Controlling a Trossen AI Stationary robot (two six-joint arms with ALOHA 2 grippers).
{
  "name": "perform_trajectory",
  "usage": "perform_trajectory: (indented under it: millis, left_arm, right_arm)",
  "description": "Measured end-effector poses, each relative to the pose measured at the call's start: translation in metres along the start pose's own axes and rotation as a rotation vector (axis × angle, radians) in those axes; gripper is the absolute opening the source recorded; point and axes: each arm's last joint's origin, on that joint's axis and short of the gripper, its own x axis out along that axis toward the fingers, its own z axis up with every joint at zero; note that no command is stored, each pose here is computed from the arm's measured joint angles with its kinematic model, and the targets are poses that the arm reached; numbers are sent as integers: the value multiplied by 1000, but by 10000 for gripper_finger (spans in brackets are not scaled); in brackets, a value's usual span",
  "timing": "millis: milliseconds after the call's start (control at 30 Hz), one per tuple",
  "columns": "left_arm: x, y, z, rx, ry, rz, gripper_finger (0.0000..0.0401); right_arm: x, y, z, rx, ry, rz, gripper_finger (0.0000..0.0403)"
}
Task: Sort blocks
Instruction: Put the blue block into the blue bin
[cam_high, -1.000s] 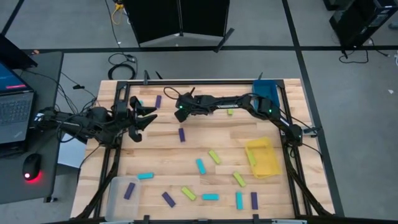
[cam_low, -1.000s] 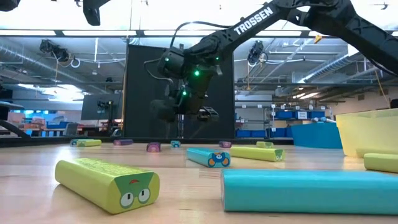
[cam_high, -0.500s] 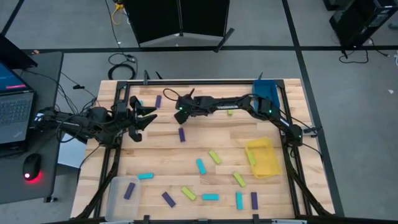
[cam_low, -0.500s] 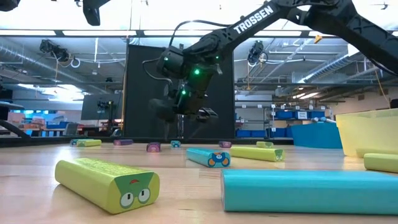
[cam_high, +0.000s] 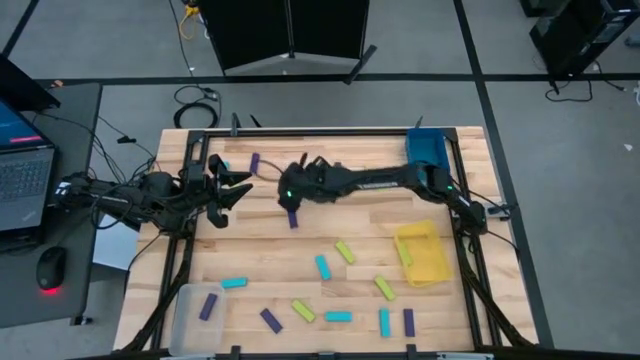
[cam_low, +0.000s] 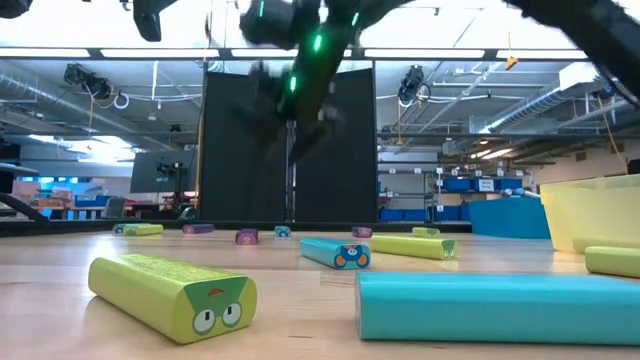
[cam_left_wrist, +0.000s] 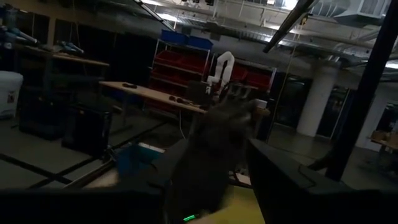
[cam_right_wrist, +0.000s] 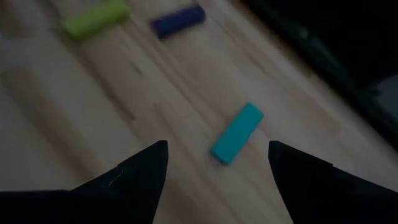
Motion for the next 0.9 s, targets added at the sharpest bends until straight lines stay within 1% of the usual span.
perform_trajectory:
  millis: [67, 167, 333, 433, 500, 567, 667, 733, 767, 867, 900]
  left_arm:
    - [0, 0, 0, 11, 0, -1, 167]
    - [0, 0, 0, 13, 1, -4, 167]
    - [0, 0, -2, 20, 20, -4, 167]
    - [0, 0, -1, 21, 17, -5, 167]
    - [0, 0, -1, 21, 14, -5, 167]
    - [0, 0, -1, 21, 15, -5, 167]
    - [-1, 0, -1, 21, 14, -5, 167]
    - [0, 0, -1, 20, 13, -5, 167]
    - [-1, 0, -1, 17, 11, -5, 167]
    - [-1, 0, -1, 16, 12, -5, 167]
    - [-1, 0, -1, 17, 13, -5, 167]
  right_arm:
    - [-16, 6, -7, -2, -16, 1, 283]
    - [-28, 9, -23, 22, 7, 7, 279]
    - [-49, 16, -44, 119, -1, 60, 286]
    - [-53, 24, -48, 97, -47, 92, 294]
    - [-52, 26, -41, 127, -109, 95, 297]
    - [-46, 19, -25, 199, -170, 98, 297]
    - [-23, -3, -7, 301, -173, 91, 296]
    - [1, -17, -4, 329, -104, 104, 297]
    - [13, -23, 0, 346, -74, 130, 298]
    - [42, -32, 4, 368, 19, 158, 306]
    - [50, -33, 5, 369, 43, 146, 309]
